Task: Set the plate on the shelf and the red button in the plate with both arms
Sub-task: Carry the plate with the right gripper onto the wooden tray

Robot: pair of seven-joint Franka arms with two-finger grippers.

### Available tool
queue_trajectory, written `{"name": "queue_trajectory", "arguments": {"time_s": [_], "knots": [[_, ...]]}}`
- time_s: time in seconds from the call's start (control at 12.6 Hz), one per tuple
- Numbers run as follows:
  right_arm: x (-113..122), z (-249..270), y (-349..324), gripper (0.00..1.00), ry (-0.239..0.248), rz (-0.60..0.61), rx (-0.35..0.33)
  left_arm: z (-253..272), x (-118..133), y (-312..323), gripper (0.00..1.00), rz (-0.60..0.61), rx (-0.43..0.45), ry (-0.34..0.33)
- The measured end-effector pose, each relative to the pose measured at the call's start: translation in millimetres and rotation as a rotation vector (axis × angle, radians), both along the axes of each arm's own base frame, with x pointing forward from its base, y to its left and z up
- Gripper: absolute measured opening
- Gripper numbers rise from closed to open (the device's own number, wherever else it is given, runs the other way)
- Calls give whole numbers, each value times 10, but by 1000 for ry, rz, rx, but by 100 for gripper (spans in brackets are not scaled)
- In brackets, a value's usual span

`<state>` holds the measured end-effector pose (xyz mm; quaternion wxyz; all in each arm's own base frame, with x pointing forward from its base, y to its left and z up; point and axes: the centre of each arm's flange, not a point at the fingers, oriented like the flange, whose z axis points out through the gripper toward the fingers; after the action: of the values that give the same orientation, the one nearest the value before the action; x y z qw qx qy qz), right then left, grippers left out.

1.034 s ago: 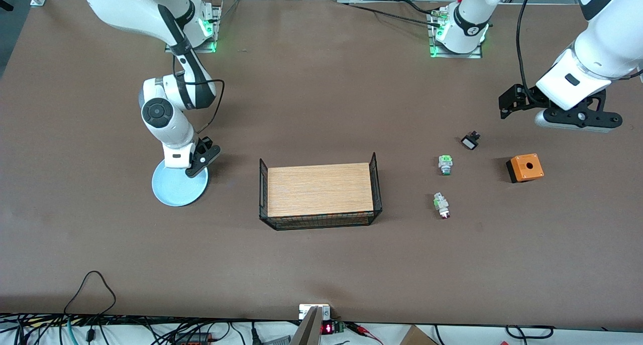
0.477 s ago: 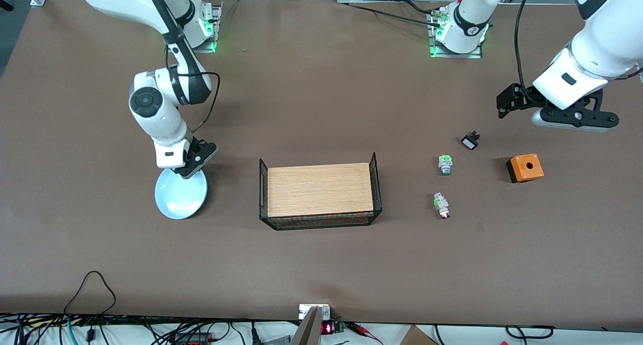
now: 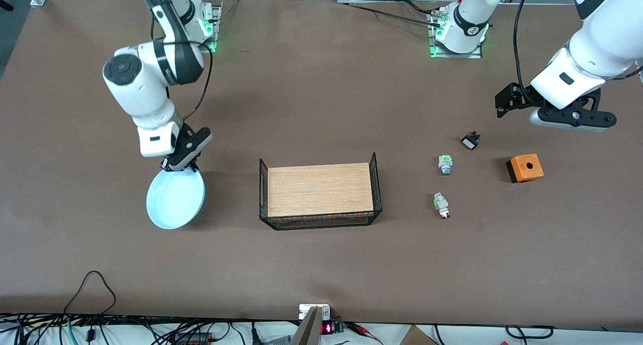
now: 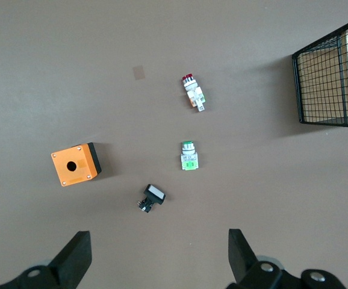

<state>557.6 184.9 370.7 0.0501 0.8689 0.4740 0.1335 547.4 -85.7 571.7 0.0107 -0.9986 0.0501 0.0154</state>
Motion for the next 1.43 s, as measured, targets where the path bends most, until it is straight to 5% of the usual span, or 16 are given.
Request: {"name": "queue_trajectory", "arguments": {"time_s": [0.16, 0.64, 1.03, 1.43], "knots": [[-141, 259, 329, 3, -20, 61, 15, -10, -9, 9, 100, 1, 2, 10], [-244, 1143, 1118, 3, 43, 172, -19, 4, -9, 10, 100, 2, 1, 9], [-461, 1179, 1989, 3, 76, 270, -48, 26, -8, 0, 100, 0, 1, 5], [-989, 949, 3125, 3, 66, 245, -242, 27, -8, -8, 100, -1, 1, 6]]}}
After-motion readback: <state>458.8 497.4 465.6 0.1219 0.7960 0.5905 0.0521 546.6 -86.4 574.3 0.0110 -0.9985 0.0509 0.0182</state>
